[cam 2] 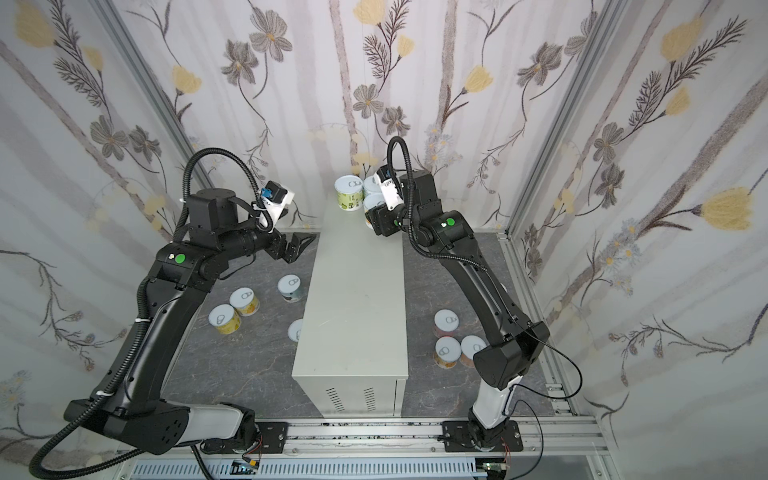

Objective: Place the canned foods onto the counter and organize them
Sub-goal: 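Push the yellow can toward the blue can with the right gripper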

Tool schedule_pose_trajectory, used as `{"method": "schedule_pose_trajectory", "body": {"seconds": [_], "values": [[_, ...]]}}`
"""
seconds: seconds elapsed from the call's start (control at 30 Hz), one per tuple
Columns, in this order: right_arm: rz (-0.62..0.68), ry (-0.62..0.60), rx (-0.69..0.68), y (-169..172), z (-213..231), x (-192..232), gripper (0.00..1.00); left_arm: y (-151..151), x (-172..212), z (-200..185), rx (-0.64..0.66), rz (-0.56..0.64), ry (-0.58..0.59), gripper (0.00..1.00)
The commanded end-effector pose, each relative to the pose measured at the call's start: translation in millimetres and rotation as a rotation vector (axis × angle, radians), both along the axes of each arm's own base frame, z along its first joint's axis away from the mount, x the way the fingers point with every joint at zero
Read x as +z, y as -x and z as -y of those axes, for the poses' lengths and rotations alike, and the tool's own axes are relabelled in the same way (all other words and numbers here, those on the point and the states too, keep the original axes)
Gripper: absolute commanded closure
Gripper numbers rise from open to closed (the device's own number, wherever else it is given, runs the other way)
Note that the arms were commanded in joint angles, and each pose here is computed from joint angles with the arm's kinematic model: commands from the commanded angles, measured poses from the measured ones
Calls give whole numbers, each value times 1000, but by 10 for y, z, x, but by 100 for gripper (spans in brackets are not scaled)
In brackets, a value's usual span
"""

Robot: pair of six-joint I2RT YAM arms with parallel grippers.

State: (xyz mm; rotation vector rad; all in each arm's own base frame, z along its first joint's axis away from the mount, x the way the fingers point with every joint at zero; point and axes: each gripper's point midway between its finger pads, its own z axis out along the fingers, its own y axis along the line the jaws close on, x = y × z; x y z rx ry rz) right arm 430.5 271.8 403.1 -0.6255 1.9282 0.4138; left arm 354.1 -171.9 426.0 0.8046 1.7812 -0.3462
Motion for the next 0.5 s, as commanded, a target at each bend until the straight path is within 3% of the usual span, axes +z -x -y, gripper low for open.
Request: {"method": "schedule_pose_trajectory", "body": {"seconds": [0.0,0.47], "values": [[-61,44,13,54,8,-185,27,-50,94,22,-9,39,11,0],[-75,54,25,54,-7,-245,26,-42,106,36,-14,34,16,0]]}}
